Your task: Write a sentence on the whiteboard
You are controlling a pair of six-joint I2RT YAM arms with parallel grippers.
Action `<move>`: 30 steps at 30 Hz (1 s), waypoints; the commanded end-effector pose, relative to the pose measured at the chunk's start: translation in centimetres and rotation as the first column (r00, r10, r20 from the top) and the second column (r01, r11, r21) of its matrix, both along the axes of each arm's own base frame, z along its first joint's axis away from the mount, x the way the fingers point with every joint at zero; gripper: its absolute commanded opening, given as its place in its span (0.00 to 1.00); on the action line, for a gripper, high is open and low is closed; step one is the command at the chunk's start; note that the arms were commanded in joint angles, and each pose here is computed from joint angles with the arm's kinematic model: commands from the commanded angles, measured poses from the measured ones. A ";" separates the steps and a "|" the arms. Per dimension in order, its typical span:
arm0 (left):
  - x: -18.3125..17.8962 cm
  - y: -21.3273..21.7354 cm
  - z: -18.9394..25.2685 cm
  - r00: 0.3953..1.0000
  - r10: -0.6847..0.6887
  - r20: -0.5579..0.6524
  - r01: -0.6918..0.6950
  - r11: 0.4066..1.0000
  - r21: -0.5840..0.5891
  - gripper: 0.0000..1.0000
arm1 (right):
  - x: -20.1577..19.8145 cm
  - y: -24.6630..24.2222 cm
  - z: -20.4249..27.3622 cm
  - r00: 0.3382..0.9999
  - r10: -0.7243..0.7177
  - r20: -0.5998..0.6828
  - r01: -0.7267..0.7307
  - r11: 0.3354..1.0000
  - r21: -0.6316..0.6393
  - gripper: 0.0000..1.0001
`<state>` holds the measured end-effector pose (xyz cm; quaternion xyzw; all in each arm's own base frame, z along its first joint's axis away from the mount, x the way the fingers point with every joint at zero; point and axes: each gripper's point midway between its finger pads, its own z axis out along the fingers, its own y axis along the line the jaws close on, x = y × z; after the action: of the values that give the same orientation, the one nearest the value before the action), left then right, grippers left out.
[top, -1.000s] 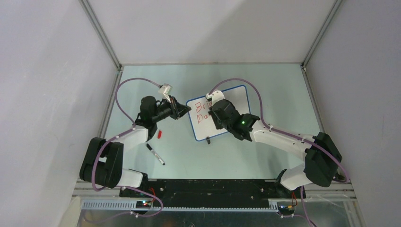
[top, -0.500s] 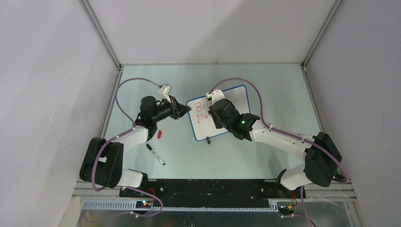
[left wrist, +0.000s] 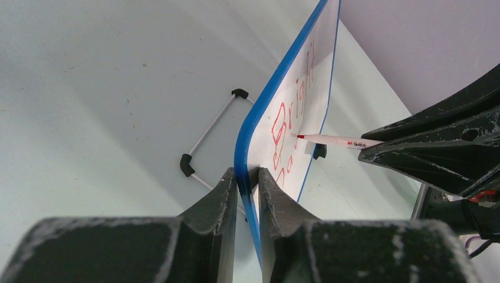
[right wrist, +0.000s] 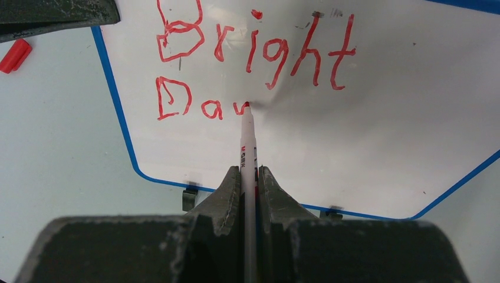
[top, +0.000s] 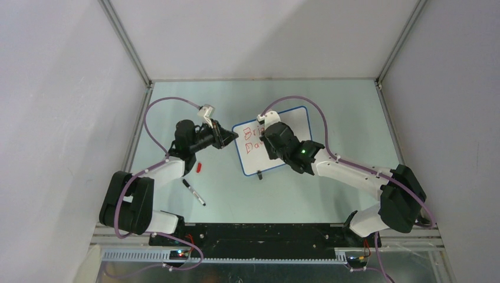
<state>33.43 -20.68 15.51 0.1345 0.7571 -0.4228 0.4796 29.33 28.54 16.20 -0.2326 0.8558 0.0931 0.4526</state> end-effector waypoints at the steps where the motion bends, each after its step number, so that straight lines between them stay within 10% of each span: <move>1: 0.2 -0.2 1.0 0.999 -0.008 0.046 0.007 1.000 0.023 0.20 | 1.4 0.3 1.9 0.999 -0.030 0.046 0.029 0.999 0.029 0.00; 30: 0.2 -0.1 0.9 0.999 -0.006 0.046 0.004 1.000 0.026 0.20 | -1.1 -0.5 -1.3 0.999 -0.020 -0.030 0.019 1.000 -0.022 0.00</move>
<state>33.46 -20.63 15.44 0.1329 0.7584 -0.4213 0.4792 28.48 28.58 15.17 -0.2359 0.8628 0.0883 0.4383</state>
